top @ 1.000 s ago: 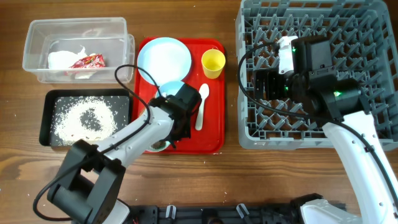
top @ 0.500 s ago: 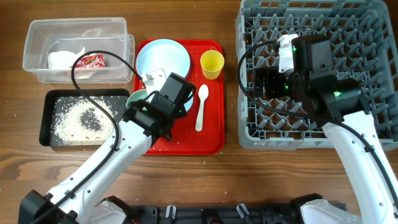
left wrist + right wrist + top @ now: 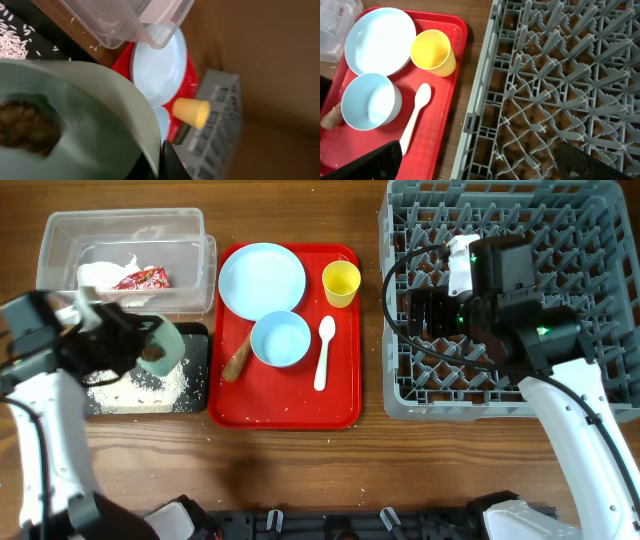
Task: Sort waste into correct bins and load items into the dishwasher rack
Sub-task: 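Tip the green bowl over the black tray, return it to red tray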
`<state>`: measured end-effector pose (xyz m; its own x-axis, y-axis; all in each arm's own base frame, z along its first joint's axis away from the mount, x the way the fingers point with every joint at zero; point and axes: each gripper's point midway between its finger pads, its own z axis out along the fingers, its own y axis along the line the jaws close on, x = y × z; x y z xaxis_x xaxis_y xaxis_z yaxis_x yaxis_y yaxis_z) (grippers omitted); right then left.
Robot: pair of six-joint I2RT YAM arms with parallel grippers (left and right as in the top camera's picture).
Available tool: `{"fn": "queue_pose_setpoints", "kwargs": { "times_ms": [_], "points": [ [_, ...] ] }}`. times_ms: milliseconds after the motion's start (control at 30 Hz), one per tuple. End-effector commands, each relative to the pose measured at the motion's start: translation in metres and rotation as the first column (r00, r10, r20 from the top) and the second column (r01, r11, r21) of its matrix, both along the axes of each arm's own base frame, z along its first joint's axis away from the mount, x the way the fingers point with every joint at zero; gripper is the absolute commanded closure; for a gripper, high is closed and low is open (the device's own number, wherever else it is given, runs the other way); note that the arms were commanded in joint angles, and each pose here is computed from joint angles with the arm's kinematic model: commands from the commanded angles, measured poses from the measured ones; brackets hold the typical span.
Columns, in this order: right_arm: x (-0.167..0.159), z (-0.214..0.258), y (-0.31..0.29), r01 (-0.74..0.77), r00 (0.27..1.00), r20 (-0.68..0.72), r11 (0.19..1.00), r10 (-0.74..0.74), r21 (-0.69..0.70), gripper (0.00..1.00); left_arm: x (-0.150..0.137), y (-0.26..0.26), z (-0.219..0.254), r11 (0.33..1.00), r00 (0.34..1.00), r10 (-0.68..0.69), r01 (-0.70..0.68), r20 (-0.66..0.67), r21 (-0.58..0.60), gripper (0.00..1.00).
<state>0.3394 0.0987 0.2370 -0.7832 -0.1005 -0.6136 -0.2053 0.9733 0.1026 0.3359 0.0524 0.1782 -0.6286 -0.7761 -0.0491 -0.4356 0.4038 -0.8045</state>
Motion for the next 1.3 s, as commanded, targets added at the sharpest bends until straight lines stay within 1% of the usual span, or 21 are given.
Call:
{"fn": "queue_pose_setpoints", "kwargs": {
  "times_ms": [0, 33, 100, 133, 200, 367, 400, 467, 500, 533, 567, 600, 633, 667, 733, 833, 933, 1067, 1167, 1200, 1267],
  "points": [
    [0.003, 0.005, 0.005, -0.004, 1.0, 0.003, 1.0, 0.004, 0.019, 0.0, 0.002, 0.022, 0.019, 0.939, 0.987, 0.003, 0.052, 0.158, -0.339, 0.96],
    [0.003, 0.004, 0.005, -0.004, 1.0, 0.003, 1.0, 0.004, 0.019, 0.0, 0.006, 0.031, 0.014, 0.897, 0.983, 0.016, 0.067, 0.184, -0.437, 0.96],
    [0.003, 0.004, 0.005, -0.004, 1.0, 0.002, 1.0, 0.004, 0.019, 0.0, 0.012, 0.036, 0.009, 0.809, 0.97, 0.019, 0.126, 0.241, -0.574, 0.96],
    [0.003, 0.004, 0.005, -0.004, 1.0, 0.001, 1.0, 0.004, 0.019, 0.0, 0.014, 0.038, 0.003, 0.772, 0.973, 0.024, 0.128, 0.23, -0.622, 0.96],
    [0.002, 0.004, 0.005, -0.004, 1.0, -0.001, 1.0, 0.004, 0.018, 0.0, 0.016, 0.039, -0.009, 0.751, 0.981, 0.032, 0.104, 0.194, -0.652, 0.96],
    [0.002, 0.004, 0.005, -0.004, 1.0, -0.001, 1.0, 0.004, 0.019, 0.0, 0.017, 0.036, -0.002, 0.749, 0.981, 0.022, 0.11, 0.191, -0.653, 0.96],
    [0.002, 0.004, 0.005, -0.005, 1.0, -0.001, 1.0, 0.005, 0.018, 0.0, 0.018, 0.027, 0.01, 0.774, 0.971, -0.012, 0.161, 0.241, -0.612, 0.96],
    [0.002, 0.004, 0.005, -0.005, 1.0, -0.001, 1.0, 0.005, 0.018, 0.0, 0.021, 0.003, 0.022, 0.854, 0.966, -0.082, 0.194, 0.245, -0.482, 0.96],
    [0.002, 0.004, 0.005, -0.005, 1.0, 0.0, 1.0, 0.005, 0.018, 0.0, 0.022, -0.014, 0.024, 0.912, 0.969, -0.125, 0.197, 0.215, -0.359, 0.96],
    [0.002, 0.004, 0.005, -0.005, 1.0, -0.001, 1.0, 0.005, 0.018, 0.0, 0.02, -0.033, 0.023, 0.953, 0.972, -0.162, 0.199, 0.168, -0.231, 0.96],
    [0.002, 0.004, 0.005, -0.005, 1.0, 0.0, 1.0, 0.005, 0.018, 0.0, 0.013, -0.055, 0.015, 0.973, 0.974, -0.209, 0.216, 0.092, -0.085, 0.96],
    [0.003, 0.004, 0.005, -0.005, 1.0, 0.0, 1.0, 0.005, 0.018, 0.0, 0.007, -0.067, 0.006, 0.972, 0.971, -0.236, 0.235, 0.031, 0.016, 0.96],
    [0.003, 0.004, 0.005, -0.005, 1.0, 0.001, 1.0, 0.005, 0.018, 0.0, -0.007, -0.079, -0.014, 0.944, 0.962, -0.255, 0.27, -0.1, 0.188, 0.96],
    [0.003, 0.005, 0.005, -0.005, 1.0, 0.003, 1.0, 0.005, 0.019, 0.0, -0.015, -0.09, -0.024, 0.911, 0.947, -0.275, 0.312, -0.167, 0.27, 0.96],
    [0.005, 0.006, 0.006, -0.005, 1.0, 0.014, 1.0, 0.005, 0.022, 0.0, -0.036, -0.13, -0.048, 0.772, 0.876, -0.372, 0.475, -0.306, 0.422, 0.96],
    [0.007, 0.008, 0.006, -0.006, 1.0, 0.022, 1.0, 0.005, 0.024, 0.0, -0.055, -0.166, -0.069, 0.602, 0.799, -0.441, 0.602, -0.41, 0.525, 0.96],
    [0.006, 0.008, 0.008, -0.012, 1.0, 0.02, 0.999, 0.012, 0.032, 0.0, -0.068, -0.193, -0.089, 0.494, 0.727, -0.491, 0.686, -0.481, 0.534, 0.96],
    [0.007, 0.011, 0.015, -0.04, 0.999, 0.027, 0.997, 0.038, 0.066, 0.0, -0.077, -0.211, -0.121, 0.42, 0.656, -0.508, 0.755, -0.558, 0.504, 0.96],
    [0.007, 0.011, 0.016, -0.043, 0.999, 0.03, 0.997, 0.041, 0.071, 0.0, -0.08, -0.218, -0.127, 0.398, 0.637, -0.521, 0.77, -0.569, 0.498, 0.95],
    [0.007, 0.012, 0.019, -0.053, 0.998, 0.03, 0.995, 0.05, 0.082, 0.0, -0.08, -0.22, -0.127, 0.396, 0.635, -0.527, 0.772, -0.565, 0.497, 0.88],
    [0.008, 0.015, 0.023, -0.069, 0.997, 0.04, 0.992, 0.066, 0.103, 0.0, -0.081, -0.223, -0.126, 0.403, 0.634, -0.534, 0.773, -0.56, 0.49, 0.65]
  ]
}}
